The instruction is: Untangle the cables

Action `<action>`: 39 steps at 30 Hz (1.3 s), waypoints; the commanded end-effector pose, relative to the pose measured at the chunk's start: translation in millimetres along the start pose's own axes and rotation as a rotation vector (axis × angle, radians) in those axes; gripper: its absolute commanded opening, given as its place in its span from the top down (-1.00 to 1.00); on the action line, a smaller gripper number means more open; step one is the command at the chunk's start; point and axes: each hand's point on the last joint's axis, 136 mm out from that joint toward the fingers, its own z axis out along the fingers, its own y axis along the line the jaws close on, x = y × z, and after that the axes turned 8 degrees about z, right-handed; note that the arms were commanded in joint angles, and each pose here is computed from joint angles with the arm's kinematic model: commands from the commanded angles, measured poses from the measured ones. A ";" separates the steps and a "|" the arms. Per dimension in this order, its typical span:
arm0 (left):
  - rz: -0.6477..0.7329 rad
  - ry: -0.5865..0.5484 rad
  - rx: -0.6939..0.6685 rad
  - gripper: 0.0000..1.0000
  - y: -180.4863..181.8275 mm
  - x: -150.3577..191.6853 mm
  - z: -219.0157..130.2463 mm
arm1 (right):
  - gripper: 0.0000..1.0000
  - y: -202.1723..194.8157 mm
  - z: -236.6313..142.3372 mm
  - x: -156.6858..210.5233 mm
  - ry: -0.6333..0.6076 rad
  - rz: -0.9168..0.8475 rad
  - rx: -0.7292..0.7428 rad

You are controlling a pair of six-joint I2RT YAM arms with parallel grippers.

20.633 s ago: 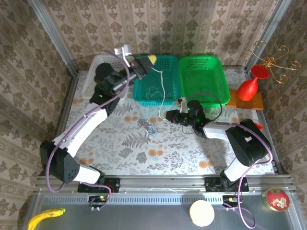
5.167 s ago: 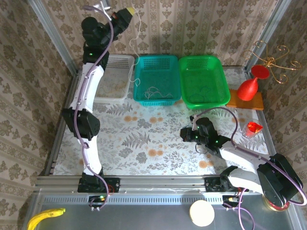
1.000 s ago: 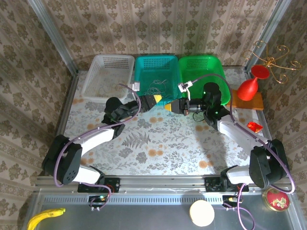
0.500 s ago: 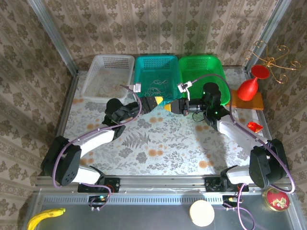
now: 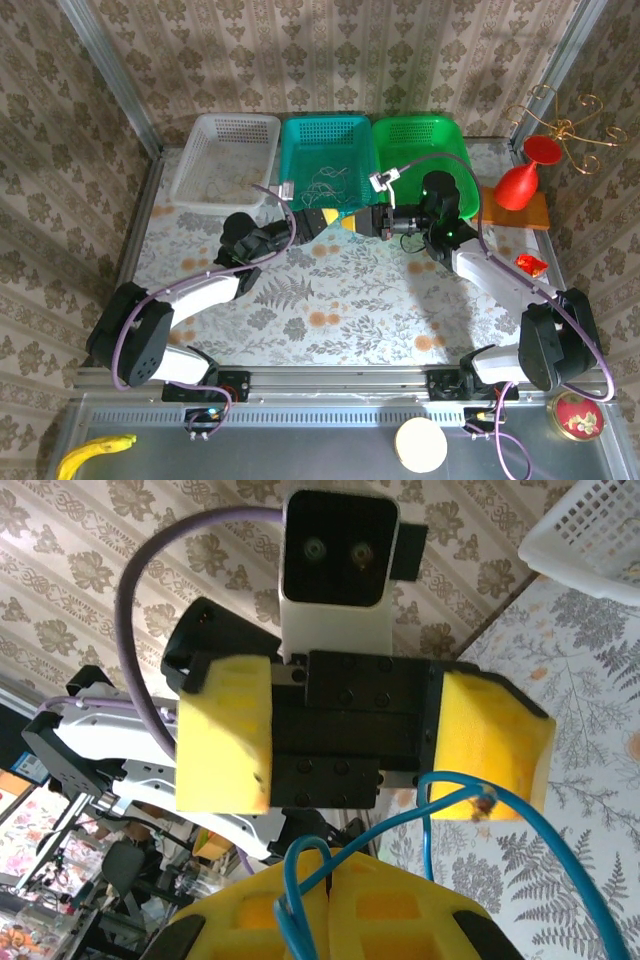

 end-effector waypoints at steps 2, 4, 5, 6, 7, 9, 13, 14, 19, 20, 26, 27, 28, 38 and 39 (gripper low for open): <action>0.036 -0.023 0.026 -0.38 -12.4 -3.3 -3.4 | 1.00 8.6 2.7 -8.8 -0.008 -0.048 -0.015; 0.037 -0.030 0.032 -0.34 -12.0 -4.1 -2.4 | 1.00 11.1 2.5 -8.3 -0.006 -0.048 -0.026; 0.036 -0.036 0.039 -0.31 -12.5 -5.3 -1.7 | 1.00 12.8 2.1 -8.9 -0.008 -0.052 -0.029; 0.038 -0.046 0.051 -0.28 -13.6 -7.5 -1.2 | 1.00 14.2 1.7 -8.7 -0.008 -0.054 -0.033; 0.034 -0.055 0.060 -0.26 -13.6 -9.3 -1.0 | 1.00 15.9 1.4 -9.1 -0.011 -0.057 -0.036; 0.029 -0.074 0.088 -0.22 -16.7 -12.9 0.2 | 1.00 20.0 1.0 -10.9 -0.017 -0.059 -0.048; 0.033 -0.073 0.110 -0.21 -21.5 -16.9 3.7 | 1.00 29.9 1.4 -16.6 -0.030 -0.065 -0.084; 0.037 -0.073 0.117 -0.22 -24.3 -17.8 4.2 | 1.00 31.0 1.2 -17.8 -0.033 -0.064 -0.087; 0.048 -0.078 0.134 -0.33 -32.0 -22.9 5.4 | 1.00 37.7 4.4 -20.6 -0.034 -0.074 -0.102; 0.048 -0.076 0.138 -0.34 -33.3 -23.1 6.2 | 1.00 38.9 5.3 -20.9 -0.033 -0.075 -0.104; 0.067 -0.063 0.177 -0.27 -46.2 -24.7 11.5 | 1.00 43.9 12.3 -19.7 -0.020 -0.083 -0.121; 0.076 -0.062 0.188 -0.22 -50.4 -25.7 11.8 | 1.00 44.3 12.8 -19.6 -0.021 -0.084 -0.122; 0.084 -0.062 0.195 -0.16 -53.7 -26.4 11.9 | 1.00 43.6 12.6 -19.9 -0.023 -0.084 -0.120; 0.085 -0.083 0.181 0.73 -52.7 -28.9 7.9 | 1.00 27.0 12.3 -17.0 -0.025 -0.055 -0.090; 0.081 -0.084 0.177 0.78 -51.3 -28.7 8.2 | 1.00 23.0 11.7 -15.7 -0.025 -0.047 -0.080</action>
